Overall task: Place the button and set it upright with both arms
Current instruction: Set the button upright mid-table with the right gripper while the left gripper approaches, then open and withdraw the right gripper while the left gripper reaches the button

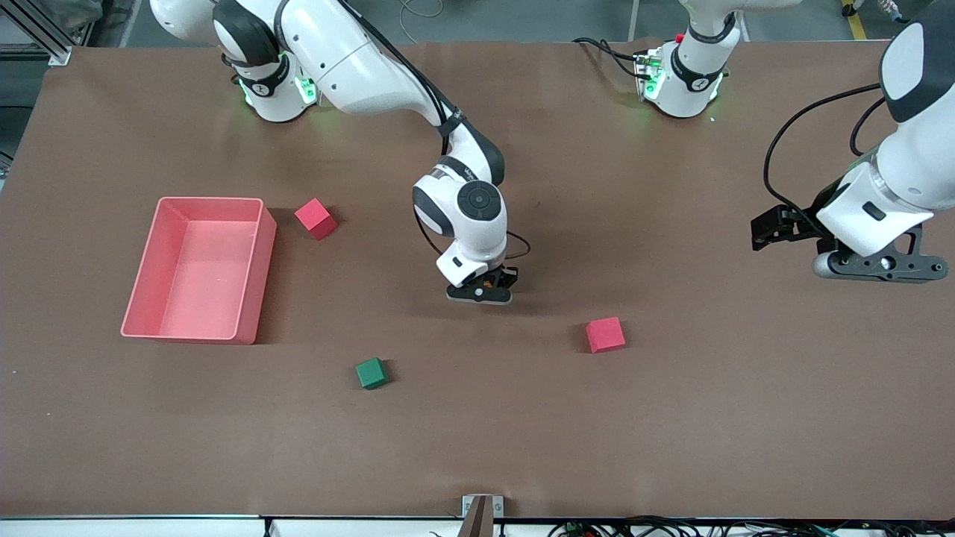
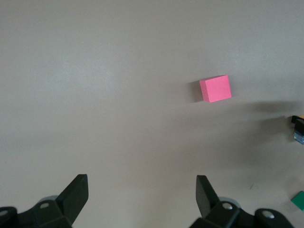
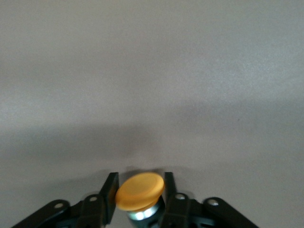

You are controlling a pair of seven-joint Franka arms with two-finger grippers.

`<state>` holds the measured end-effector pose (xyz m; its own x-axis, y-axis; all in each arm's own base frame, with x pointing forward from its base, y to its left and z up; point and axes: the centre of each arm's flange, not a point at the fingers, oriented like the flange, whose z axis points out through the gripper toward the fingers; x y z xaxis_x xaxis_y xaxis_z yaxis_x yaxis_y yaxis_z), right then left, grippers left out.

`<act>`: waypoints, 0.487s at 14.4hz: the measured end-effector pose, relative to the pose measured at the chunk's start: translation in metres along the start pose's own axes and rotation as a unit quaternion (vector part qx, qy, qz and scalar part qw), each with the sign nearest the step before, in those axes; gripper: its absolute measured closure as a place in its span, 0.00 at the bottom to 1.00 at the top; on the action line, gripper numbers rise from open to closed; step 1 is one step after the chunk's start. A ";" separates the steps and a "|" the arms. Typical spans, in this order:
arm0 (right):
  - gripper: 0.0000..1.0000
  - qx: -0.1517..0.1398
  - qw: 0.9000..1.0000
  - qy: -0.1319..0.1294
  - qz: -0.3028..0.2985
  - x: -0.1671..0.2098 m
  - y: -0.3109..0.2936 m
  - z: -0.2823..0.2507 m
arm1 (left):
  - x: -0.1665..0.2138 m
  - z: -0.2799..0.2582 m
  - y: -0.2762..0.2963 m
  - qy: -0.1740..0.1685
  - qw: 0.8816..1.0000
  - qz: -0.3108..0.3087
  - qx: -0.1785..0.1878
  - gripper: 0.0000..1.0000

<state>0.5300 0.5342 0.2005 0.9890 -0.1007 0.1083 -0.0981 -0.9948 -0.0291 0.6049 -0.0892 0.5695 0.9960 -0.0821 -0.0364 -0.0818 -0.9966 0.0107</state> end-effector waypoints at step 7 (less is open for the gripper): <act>0.00 -0.031 0.999 0.012 0.018 0.038 0.017 -0.063 | 0.017 0.028 0.032 0.005 1.000 -0.002 -0.003 0.00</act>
<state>0.5591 0.5120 0.2667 0.9819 -0.1363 0.1317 -0.1411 -0.9896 0.0274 0.6179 -0.1224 0.5418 0.9966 -0.0780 -0.0264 -0.0776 -0.9969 0.0157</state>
